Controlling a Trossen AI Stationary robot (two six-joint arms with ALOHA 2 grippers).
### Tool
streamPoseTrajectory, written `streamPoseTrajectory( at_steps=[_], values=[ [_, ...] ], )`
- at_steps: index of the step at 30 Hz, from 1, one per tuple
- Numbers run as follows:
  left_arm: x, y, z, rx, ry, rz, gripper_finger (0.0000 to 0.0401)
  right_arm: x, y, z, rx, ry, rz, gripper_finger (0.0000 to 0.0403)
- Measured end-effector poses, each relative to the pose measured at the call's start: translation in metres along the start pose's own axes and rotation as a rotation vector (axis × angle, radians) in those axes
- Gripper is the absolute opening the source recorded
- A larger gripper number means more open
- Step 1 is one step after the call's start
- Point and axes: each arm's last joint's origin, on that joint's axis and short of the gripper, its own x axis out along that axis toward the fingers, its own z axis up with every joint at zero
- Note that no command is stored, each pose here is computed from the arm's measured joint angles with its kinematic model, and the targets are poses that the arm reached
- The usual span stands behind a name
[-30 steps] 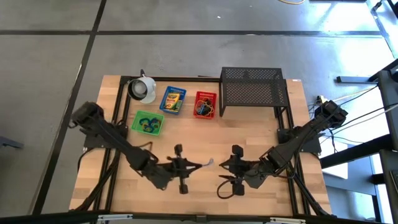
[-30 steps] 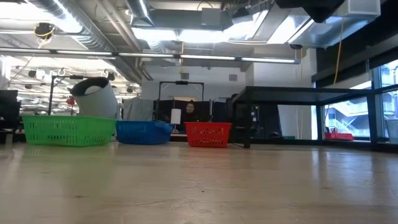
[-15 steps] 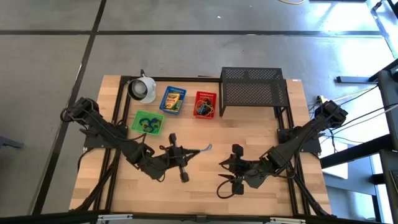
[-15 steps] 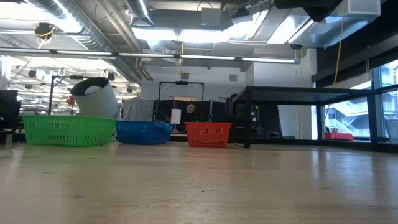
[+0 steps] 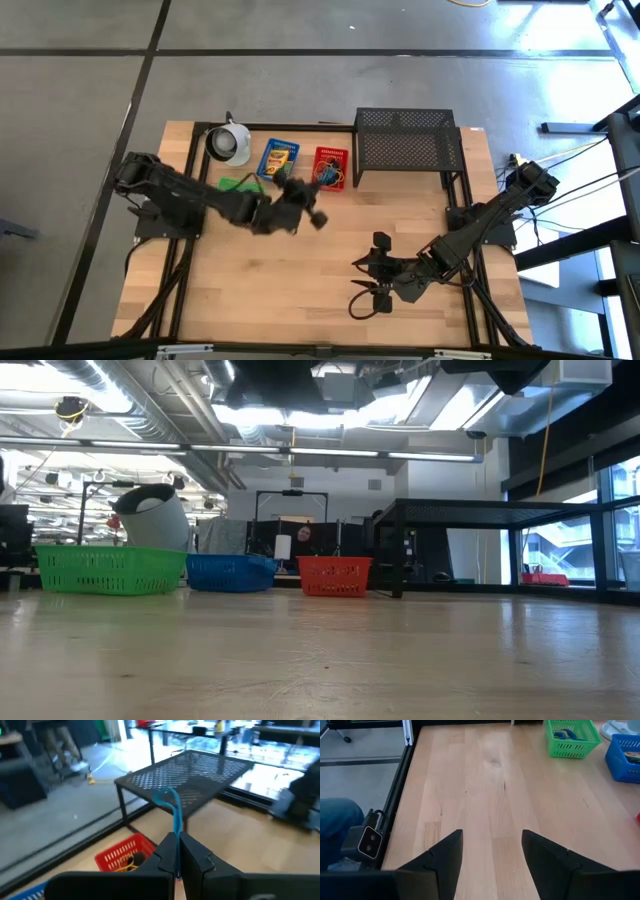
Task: Pick & Place Office Desk Supplies
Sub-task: Put the blue rubber band into the red bin
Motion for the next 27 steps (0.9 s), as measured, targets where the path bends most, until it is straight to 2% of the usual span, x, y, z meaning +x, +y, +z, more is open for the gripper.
streamPoseTrajectory(
  at_steps=[4, 12, 16, 20, 27],
  values=[
    [0.034, 0.014, -0.006, -0.059, 0.060, 0.016, 0.0006, 0.000, 0.000, 0.000, -0.025, 0.000, 0.000, 0.0207],
    [0.101, 0.038, -0.043, -0.019, 0.192, 0.124, 0.0006, 0.000, 0.000, 0.000, -0.051, 0.000, 0.000, 0.0207],
    [0.127, 0.043, -0.063, -0.061, 0.258, 0.085, 0.0006, 0.000, 0.000, 0.000, -0.060, 0.000, 0.000, 0.0207],
    [0.145, 0.046, -0.080, -0.086, 0.302, 0.029, 0.0006, 0.000, 0.000, 0.000, -0.077, -0.002, 0.001, 0.0207],
    [0.156, 0.052, -0.094, -0.084, 0.351, 0.050, 0.0006, 0.000, 0.000, 0.000, -0.079, -0.002, 0.001, 0.0207]
  ],
)
